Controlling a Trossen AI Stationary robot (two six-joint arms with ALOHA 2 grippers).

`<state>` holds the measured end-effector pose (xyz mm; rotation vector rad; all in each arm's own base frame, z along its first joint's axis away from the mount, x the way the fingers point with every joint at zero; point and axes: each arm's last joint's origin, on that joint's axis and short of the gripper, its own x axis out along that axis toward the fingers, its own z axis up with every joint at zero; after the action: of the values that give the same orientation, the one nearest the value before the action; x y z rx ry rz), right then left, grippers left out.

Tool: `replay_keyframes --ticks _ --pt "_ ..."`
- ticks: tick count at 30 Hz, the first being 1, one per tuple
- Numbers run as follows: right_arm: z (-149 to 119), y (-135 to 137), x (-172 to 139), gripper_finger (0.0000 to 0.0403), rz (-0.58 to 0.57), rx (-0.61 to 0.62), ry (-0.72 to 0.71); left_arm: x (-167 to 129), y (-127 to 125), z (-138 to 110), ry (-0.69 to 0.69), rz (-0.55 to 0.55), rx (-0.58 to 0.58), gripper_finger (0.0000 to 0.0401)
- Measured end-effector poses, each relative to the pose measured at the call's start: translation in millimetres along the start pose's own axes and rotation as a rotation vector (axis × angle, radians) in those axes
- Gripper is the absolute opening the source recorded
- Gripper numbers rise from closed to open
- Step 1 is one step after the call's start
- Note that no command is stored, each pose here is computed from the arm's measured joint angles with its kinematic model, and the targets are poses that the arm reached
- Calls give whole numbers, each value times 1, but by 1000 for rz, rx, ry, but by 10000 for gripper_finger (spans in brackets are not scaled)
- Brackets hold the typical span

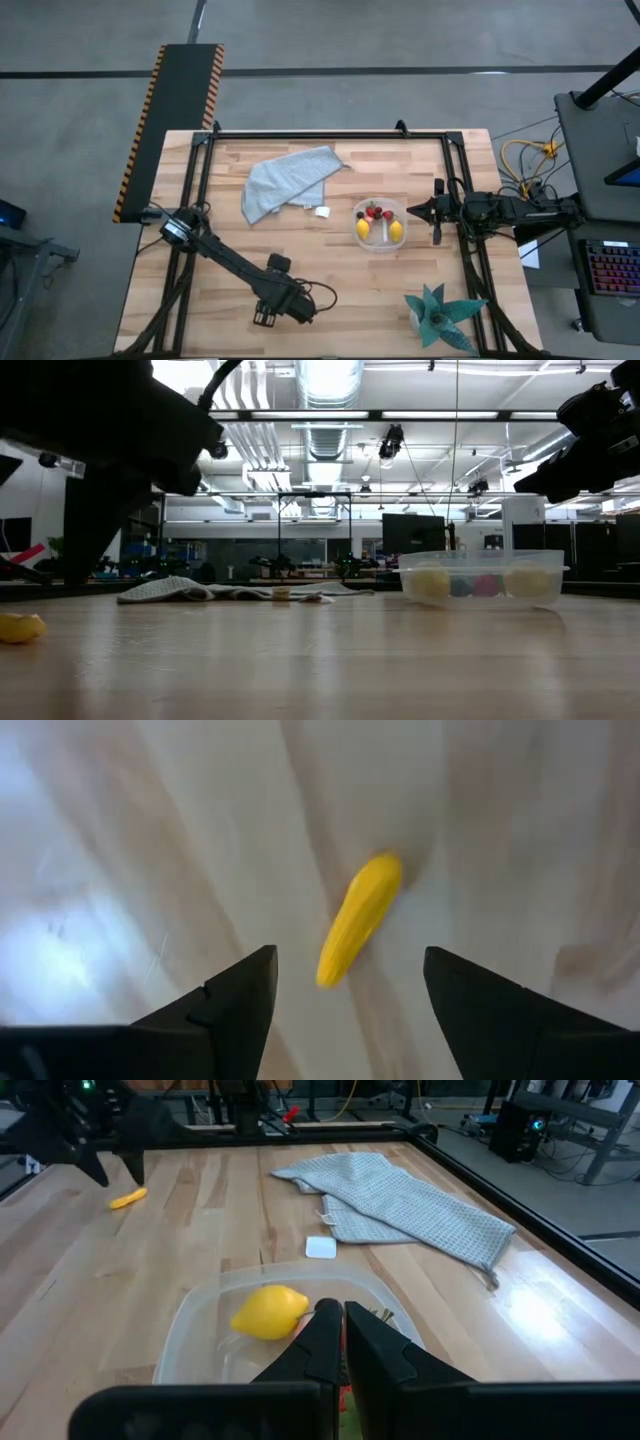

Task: Pick and placing Produce into tupperware
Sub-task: Put the corn into the transparent container

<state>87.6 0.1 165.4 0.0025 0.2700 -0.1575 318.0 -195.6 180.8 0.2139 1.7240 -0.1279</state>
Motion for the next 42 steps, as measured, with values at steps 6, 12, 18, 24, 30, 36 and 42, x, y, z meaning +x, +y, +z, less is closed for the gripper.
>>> replay_keyframes --ticks 6,12,18,24,30,36,42 --pt "0 0 0 9 0 0 0 13 -3 6 -72 -34 5 237" --pt "0 0 0 9 0 0 0 22 -2 1 -39 -27 5 237" --pt "0 0 0 9 0 0 0 30 -1 -1 -42 -32 8 237" --pt "0 0 0 9 -1 0 0 32 -1 -2 -40 -40 26 224" --pt "0 0 0 9 0 0 0 35 -2 -1 -45 -59 68 155" --pt "0 0 0 9 0 0 0 40 -1 -1 -48 -67 56 57" --pt "0 0 0 9 0 0 0 43 4 0 -39 -81 -12 8"
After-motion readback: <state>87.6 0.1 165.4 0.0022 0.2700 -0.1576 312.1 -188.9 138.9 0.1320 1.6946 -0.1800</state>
